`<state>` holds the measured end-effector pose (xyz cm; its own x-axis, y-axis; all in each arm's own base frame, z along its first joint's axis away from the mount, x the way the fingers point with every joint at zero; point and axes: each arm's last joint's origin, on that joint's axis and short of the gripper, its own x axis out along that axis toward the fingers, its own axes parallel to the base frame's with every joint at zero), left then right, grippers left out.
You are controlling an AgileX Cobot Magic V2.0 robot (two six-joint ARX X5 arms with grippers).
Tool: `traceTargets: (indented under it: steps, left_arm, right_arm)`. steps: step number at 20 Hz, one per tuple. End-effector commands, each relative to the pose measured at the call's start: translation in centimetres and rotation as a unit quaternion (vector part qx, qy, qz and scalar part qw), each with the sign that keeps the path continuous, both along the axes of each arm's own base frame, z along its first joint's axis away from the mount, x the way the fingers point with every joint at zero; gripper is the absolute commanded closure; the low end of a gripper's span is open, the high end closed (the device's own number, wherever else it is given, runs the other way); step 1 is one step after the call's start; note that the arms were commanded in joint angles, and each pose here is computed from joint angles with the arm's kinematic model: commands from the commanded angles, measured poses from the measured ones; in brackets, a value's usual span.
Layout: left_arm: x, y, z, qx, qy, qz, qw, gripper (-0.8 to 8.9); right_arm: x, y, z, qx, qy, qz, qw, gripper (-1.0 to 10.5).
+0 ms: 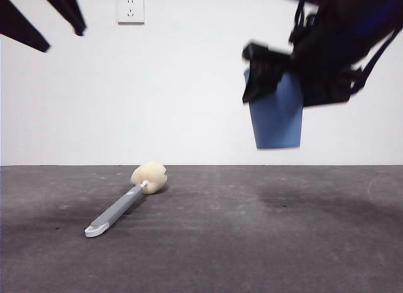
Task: Pick up the cup brush,pick up the cup,insert the brush into the cup,clean the cup,put the cup brush back,put the cup back to the fixed position on the table
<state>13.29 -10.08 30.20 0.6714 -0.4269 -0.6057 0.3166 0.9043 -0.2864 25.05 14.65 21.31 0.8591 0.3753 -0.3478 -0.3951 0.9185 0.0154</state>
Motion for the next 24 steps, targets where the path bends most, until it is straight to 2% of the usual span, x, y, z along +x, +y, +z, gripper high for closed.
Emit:
traceTargets:
  steps: [1,6,13,17,20,22,24]
  left_arm:
    - [-0.6,0.3,-0.2,0.011,0.006,-0.007,1.0,5.53]
    - [-0.8,0.5,-0.1,0.012,0.005,-0.005,1.0,5.53]
    - [-0.7,0.5,-0.1,0.018,0.001,0.005,1.0,5.53]
    - [-0.7,0.6,-0.2,0.02,0.004,0.004,1.0,5.53]
    - [-0.8,0.6,-0.3,0.024,0.007,0.003,1.0,5.54]
    - [-0.8,0.6,-0.3,0.026,0.005,0.001,1.0,5.54]
    - [-0.8,0.6,-0.3,0.03,0.004,-0.002,1.0,5.54]
  right_arm:
    - [1.3,-0.3,-2.4,-0.016,0.011,0.005,1.0,9.6]
    - [3.7,-1.3,-5.7,-0.008,0.02,0.003,1.0,9.6]
    - [3.9,-1.4,-7.3,-0.018,0.053,0.02,0.998,9.3]
    - [3.6,-1.6,-7.9,-0.031,0.081,0.016,0.996,6.9]
    - [3.3,-1.6,-8.4,-0.043,0.11,0.019,0.993,6.3]
    - [3.2,-1.7,-8.5,-0.047,0.119,0.019,0.992,4.9]
    - [3.1,-1.7,-8.7,-0.05,0.126,0.018,0.991,4.3]
